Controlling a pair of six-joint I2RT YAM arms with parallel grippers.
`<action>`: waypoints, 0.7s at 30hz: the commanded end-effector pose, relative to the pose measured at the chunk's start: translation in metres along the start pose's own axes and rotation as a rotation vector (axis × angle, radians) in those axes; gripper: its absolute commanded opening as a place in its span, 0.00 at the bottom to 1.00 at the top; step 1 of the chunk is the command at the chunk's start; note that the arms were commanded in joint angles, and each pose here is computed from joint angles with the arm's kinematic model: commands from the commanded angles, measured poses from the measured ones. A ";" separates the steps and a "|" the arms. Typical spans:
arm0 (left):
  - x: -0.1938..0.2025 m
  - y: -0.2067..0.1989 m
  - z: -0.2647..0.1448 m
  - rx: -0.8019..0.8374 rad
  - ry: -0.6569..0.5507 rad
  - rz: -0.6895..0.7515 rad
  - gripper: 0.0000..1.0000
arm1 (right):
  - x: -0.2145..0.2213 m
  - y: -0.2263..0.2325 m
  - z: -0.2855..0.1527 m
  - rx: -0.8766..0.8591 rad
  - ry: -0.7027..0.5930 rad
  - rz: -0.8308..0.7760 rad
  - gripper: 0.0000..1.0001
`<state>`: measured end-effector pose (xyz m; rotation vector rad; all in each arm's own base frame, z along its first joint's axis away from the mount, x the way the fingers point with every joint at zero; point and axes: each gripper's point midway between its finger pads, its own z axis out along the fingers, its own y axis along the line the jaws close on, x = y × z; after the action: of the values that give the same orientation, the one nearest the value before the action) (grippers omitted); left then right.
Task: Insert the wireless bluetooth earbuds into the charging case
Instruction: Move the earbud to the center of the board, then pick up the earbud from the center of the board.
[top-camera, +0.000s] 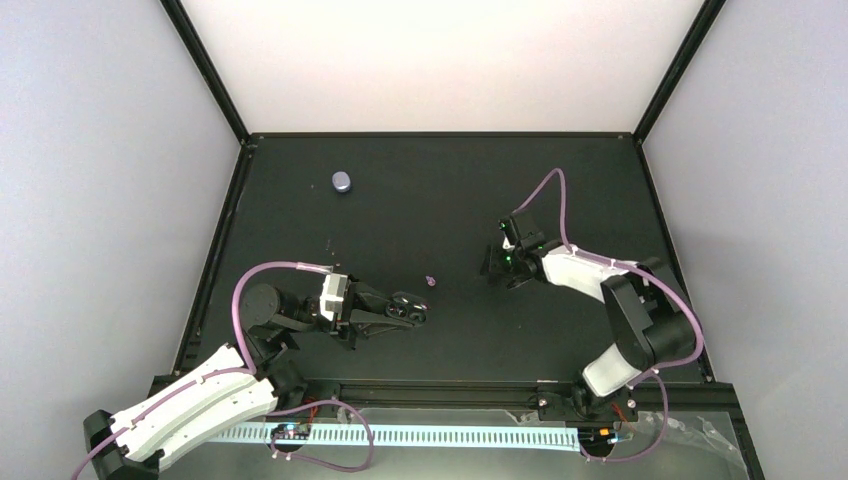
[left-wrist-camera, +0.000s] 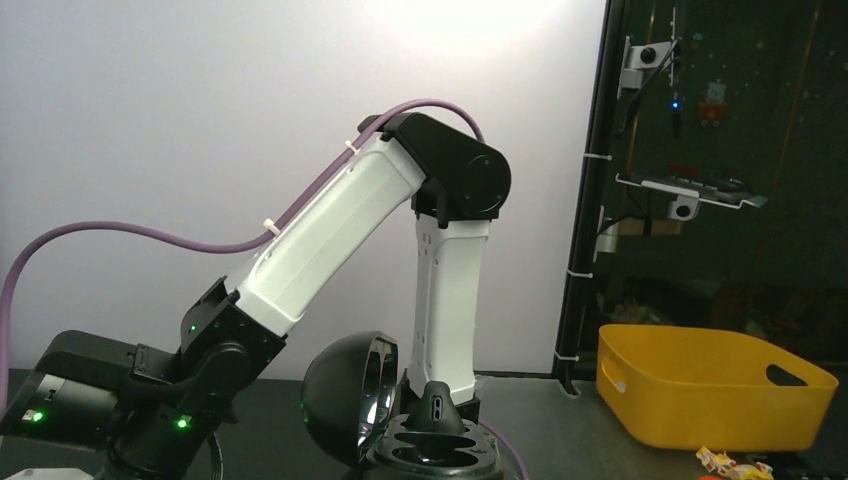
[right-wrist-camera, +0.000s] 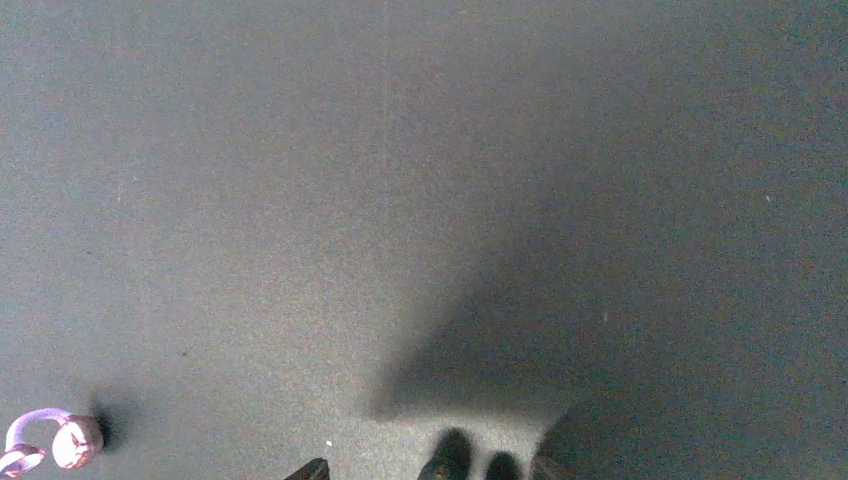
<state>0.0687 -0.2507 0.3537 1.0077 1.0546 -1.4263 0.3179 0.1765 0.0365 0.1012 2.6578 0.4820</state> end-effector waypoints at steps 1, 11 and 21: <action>-0.014 -0.007 0.002 0.023 -0.023 0.041 0.01 | -0.013 0.011 0.007 -0.045 -0.024 0.010 0.52; -0.012 -0.005 0.002 0.019 -0.019 0.038 0.02 | 0.005 0.011 0.001 -0.075 0.021 0.008 0.51; -0.012 -0.006 0.002 0.022 -0.017 0.036 0.02 | 0.007 -0.011 -0.018 0.010 -0.058 0.044 0.51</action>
<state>0.0690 -0.2510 0.3531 1.0079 1.0583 -1.4263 0.3049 0.1751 0.0347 0.1084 2.6522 0.5263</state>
